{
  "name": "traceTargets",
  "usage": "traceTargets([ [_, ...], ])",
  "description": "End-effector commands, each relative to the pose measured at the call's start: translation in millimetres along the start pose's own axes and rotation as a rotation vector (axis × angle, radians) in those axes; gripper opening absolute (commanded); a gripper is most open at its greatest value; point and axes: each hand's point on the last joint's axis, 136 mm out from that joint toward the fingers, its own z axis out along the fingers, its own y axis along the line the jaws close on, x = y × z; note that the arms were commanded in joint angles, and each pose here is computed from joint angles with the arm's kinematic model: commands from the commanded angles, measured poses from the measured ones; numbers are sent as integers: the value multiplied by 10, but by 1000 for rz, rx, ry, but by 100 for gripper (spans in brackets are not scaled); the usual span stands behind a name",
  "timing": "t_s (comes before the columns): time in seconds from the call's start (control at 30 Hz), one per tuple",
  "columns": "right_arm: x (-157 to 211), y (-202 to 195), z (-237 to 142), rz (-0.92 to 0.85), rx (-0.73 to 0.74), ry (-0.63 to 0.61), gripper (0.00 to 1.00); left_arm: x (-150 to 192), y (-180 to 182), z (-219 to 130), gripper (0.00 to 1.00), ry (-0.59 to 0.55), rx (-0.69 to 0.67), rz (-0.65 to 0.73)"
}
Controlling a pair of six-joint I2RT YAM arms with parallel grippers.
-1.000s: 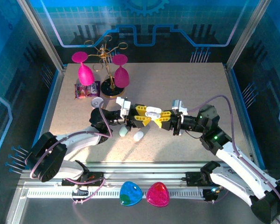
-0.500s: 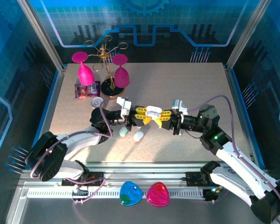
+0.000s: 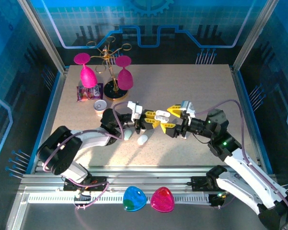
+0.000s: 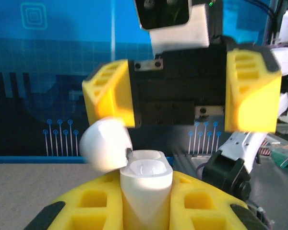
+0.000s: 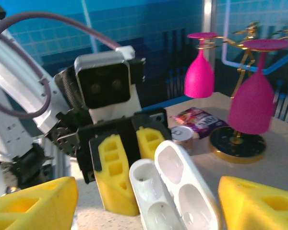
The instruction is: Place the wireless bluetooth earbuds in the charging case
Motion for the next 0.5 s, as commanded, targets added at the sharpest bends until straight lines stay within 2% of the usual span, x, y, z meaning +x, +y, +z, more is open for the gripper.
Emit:
traceTargets([
  [0.0, 90, -324, -120, 45, 167, -1, 79, -91, 197, 11, 5, -22, -19, 134],
  [0.23, 452, -870, -454, 234, 430, 44, 79, -37, 531, -162, 5, 9, -42, 132],
  [0.47, 1294, -1256, -862, 575, 786, 288, 78, -34, 513, -282, 5, 24, -40, 142],
])
